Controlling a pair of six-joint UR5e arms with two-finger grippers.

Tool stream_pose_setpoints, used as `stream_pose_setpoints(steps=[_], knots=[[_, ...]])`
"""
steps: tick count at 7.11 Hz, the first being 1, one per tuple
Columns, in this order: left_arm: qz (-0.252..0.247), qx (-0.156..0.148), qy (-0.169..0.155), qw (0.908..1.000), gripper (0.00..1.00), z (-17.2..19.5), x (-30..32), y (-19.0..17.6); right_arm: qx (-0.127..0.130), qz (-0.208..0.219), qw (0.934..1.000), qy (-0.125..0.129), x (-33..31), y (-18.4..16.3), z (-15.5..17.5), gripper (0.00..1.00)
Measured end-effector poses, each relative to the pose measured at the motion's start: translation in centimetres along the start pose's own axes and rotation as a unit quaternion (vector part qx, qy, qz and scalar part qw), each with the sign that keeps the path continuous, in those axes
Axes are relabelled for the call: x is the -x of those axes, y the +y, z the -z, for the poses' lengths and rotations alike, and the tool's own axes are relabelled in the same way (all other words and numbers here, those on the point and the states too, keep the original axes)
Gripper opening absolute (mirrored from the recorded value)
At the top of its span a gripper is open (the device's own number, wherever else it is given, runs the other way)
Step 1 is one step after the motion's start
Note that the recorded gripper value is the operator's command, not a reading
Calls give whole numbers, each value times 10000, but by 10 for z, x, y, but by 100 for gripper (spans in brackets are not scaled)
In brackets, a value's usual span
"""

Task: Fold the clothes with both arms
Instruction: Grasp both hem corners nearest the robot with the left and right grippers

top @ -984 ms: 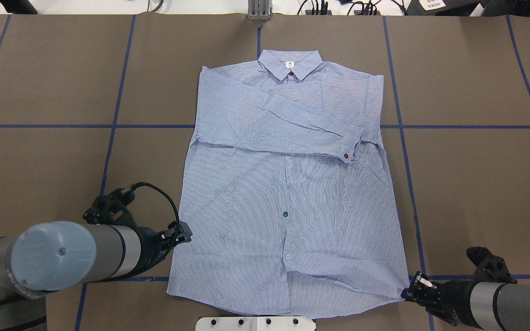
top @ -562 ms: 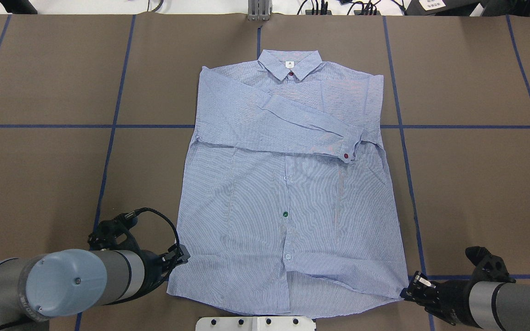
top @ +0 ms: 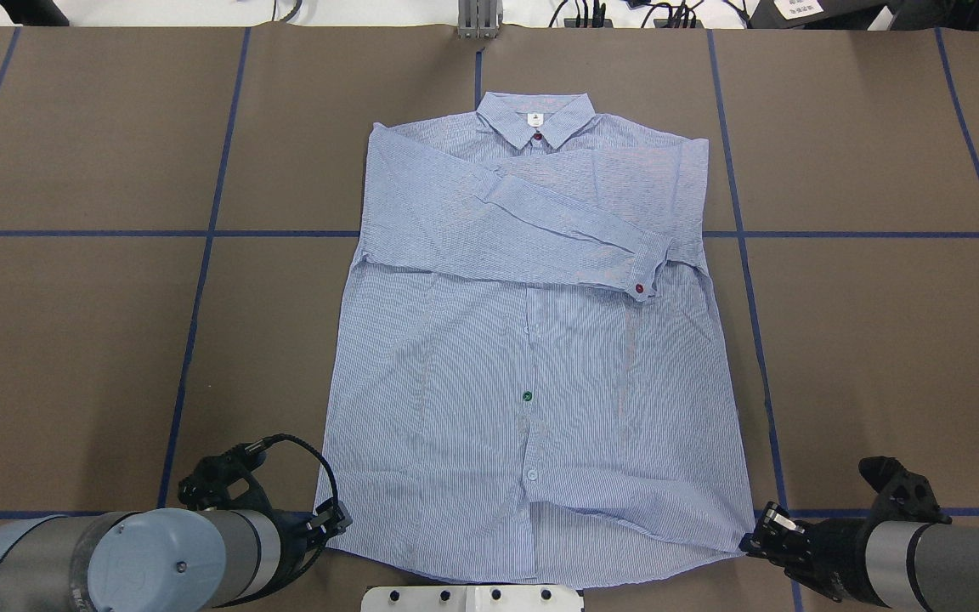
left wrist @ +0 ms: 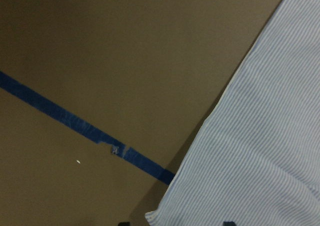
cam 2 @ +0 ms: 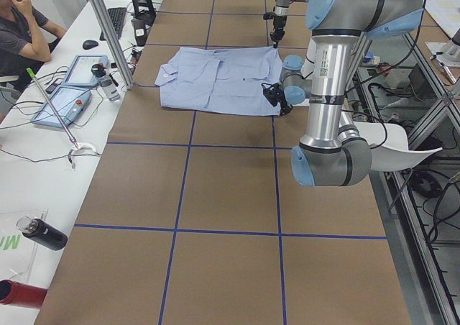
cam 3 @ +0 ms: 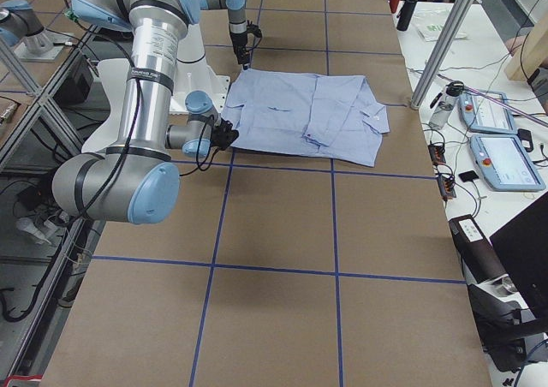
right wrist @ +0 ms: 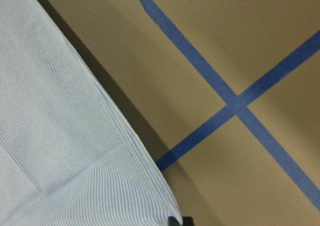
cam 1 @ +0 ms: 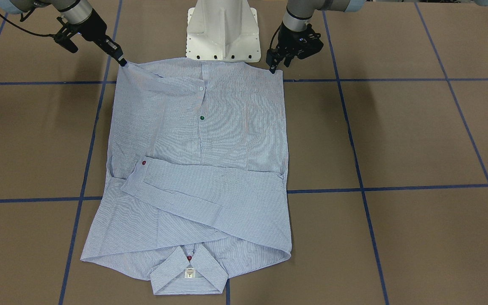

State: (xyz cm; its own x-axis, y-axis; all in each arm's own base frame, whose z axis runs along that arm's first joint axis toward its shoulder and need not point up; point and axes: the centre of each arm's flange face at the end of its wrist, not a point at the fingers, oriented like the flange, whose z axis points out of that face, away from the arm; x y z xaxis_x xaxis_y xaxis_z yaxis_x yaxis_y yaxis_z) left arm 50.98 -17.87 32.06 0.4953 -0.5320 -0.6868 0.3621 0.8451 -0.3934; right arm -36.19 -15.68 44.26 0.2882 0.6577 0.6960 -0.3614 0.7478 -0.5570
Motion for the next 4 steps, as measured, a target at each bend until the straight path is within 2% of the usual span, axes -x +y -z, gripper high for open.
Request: stream_pose_setpoints(steps=[1, 2, 4], knots=[[-3, 11, -46, 10000, 54, -5, 2, 3, 4, 1, 10000, 1, 0, 0, 0, 0], [-8, 33, -85, 10000, 37, -8, 5, 8, 9, 3, 10000, 3, 0, 1, 0, 0], [8, 77, -79, 9999, 16, -10, 2, 14, 6, 3, 10000, 3, 0, 1, 0, 0]])
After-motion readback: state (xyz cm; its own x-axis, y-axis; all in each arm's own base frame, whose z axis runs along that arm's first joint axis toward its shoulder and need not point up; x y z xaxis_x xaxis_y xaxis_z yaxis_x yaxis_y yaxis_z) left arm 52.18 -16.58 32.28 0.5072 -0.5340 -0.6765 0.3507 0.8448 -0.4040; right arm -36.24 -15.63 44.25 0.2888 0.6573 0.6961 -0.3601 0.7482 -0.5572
